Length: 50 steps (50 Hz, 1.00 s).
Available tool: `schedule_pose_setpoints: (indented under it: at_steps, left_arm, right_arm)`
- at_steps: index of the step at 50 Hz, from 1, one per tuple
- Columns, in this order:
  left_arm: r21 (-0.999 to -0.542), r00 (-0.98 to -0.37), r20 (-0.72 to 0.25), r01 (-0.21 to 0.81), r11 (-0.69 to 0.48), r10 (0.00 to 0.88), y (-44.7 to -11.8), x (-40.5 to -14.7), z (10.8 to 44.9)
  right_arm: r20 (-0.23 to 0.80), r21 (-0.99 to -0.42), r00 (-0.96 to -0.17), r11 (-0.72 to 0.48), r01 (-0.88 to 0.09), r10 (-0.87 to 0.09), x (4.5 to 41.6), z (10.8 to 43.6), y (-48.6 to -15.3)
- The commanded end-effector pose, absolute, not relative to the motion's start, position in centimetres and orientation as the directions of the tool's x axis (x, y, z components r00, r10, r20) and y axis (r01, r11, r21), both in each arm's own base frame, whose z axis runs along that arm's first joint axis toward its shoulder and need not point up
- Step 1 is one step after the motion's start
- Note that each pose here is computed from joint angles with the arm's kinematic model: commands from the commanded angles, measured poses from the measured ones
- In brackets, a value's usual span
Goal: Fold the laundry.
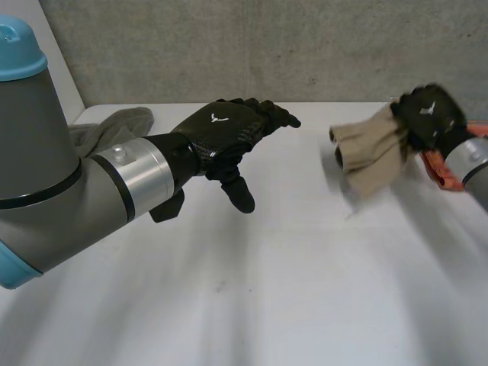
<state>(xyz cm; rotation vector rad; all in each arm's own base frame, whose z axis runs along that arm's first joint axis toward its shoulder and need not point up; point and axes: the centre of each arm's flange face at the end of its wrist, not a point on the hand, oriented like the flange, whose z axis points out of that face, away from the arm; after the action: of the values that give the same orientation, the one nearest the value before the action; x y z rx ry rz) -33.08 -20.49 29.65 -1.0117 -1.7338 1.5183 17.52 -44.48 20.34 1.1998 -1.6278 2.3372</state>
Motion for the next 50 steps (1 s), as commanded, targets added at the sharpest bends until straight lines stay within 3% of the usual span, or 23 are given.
schedule_pose_setpoints:
  at_steps: [1,5,10,18,23,31,37,44,50]
  left_arm:
    - [-0.988,-0.520,-0.037,0.149,0.049,0.854,-20.5,-33.1,29.6]
    - [-0.987,-0.520,-0.036,0.150,0.050,0.854,-20.5,-33.0,29.6]
    - [-0.987,-0.520,-0.036,0.150,0.050,0.854,-20.5,-33.0,29.6]
    - [-0.986,-0.518,-0.032,0.155,0.057,0.855,-20.4,-33.1,29.3]
    - [-0.985,-0.517,-0.027,0.161,0.066,0.856,-20.4,-33.2,29.0]
    - [-0.984,-0.517,-0.023,0.163,0.072,0.856,-20.4,-33.2,28.7]
    - [-0.984,-0.517,-0.024,0.162,0.070,0.856,-20.5,-33.2,28.8]
    - [-0.985,-0.517,-0.025,0.161,0.068,0.856,-20.4,-33.2,28.8]
    - [-0.986,-0.517,-0.029,0.156,0.061,0.855,-20.3,-33.1,29.1]
  right_arm:
    - [0.491,-0.778,-0.819,-0.571,-0.261,-0.295,15.3,27.5,-50.0]
    - [0.471,-0.742,-0.843,-0.634,-0.219,-0.260,13.3,29.9,-52.3]
    - [0.471,-0.725,-0.850,-0.653,-0.221,-0.236,10.4,29.6,-54.4]
    - [0.477,-0.793,-0.818,-0.559,-0.243,-0.322,5.5,23.4,-56.1]
    - [0.434,-0.861,-0.817,-0.443,-0.251,-0.380,1.0,17.5,-56.0]
    - [0.381,-0.906,-0.844,-0.336,-0.259,-0.378,-3.8,13.3,-54.9]
    - [0.357,-0.922,-0.848,-0.293,-0.252,-0.392,-3.9,12.7,-54.0]
    - [0.348,-0.934,-0.863,-0.213,-0.286,-0.366,-2.8,15.4,-52.0]
    - [0.452,-0.891,-0.880,-0.110,-0.440,-0.146,-3.5,21.4,-50.4]
